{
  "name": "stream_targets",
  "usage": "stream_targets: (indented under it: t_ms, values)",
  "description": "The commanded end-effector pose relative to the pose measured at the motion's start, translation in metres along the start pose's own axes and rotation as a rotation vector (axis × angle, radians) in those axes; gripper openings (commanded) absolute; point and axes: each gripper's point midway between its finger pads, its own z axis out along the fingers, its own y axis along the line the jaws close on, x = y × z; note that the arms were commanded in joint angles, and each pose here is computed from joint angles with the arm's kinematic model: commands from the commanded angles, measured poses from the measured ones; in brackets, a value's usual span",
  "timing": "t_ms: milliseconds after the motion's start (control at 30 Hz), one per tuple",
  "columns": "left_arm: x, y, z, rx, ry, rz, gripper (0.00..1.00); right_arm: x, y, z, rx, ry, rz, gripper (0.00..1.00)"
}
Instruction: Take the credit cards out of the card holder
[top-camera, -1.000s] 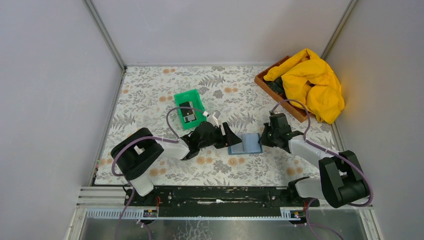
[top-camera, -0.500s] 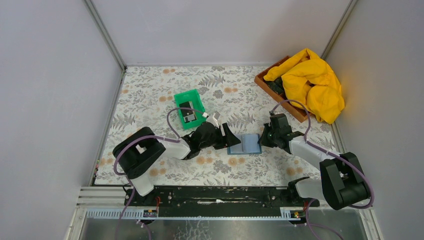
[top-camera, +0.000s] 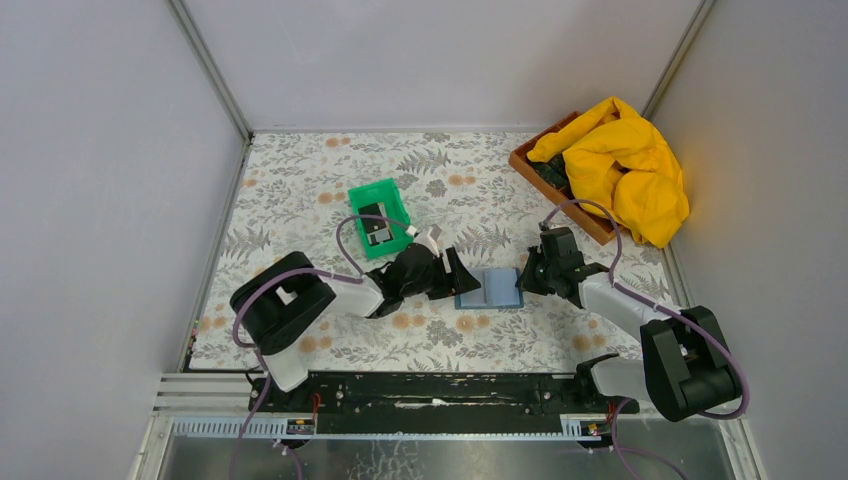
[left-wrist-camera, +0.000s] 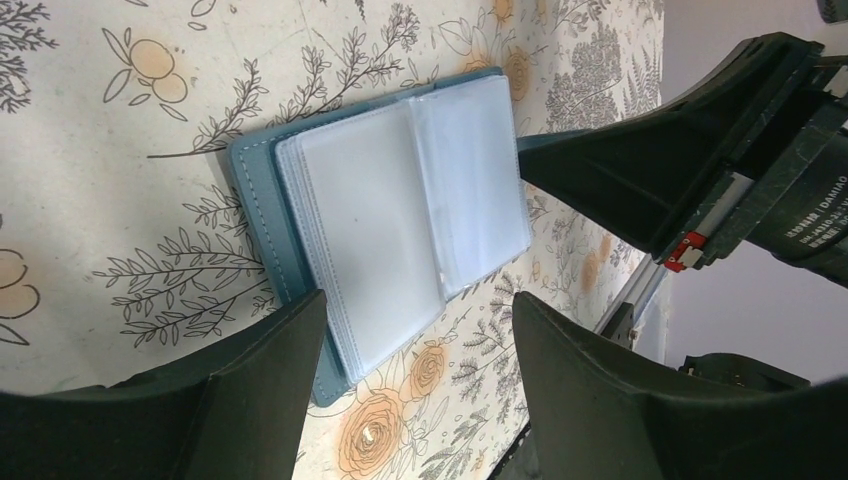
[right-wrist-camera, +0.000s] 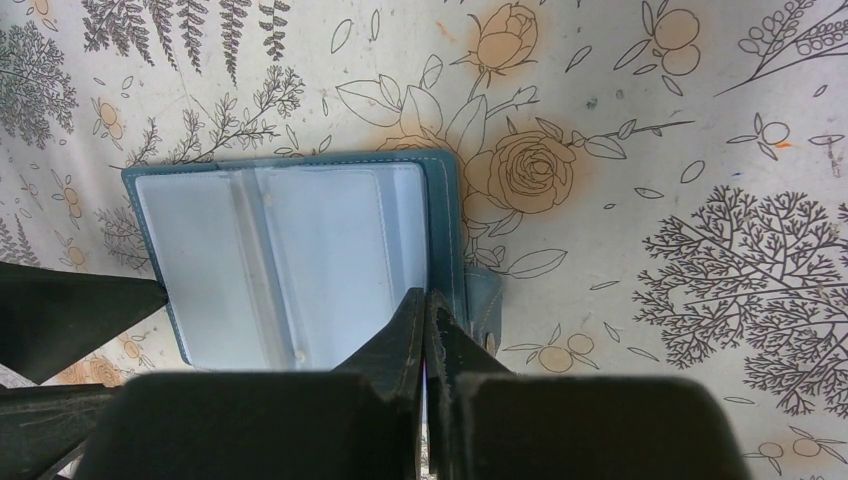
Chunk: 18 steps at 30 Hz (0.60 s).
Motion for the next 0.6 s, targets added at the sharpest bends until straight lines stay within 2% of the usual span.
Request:
stream_targets:
  t_ms: [0,333,567]
  values:
    - [-0.008,-0.005,0.008,0.010,-0.020,0.023,0.76,0.000,0.004,-0.004,-0.023,-0.002,-0.006,0.00]
    - [-0.008,-0.008,0.013,0.020,-0.004,0.032,0.76,0.005,0.001,-0.002,-0.017,0.010,-0.007,0.00]
    - [-0.013,-0.026,0.010,0.067,-0.001,0.042,0.76,0.008,0.000,0.001,-0.017,0.018,-0.002,0.00]
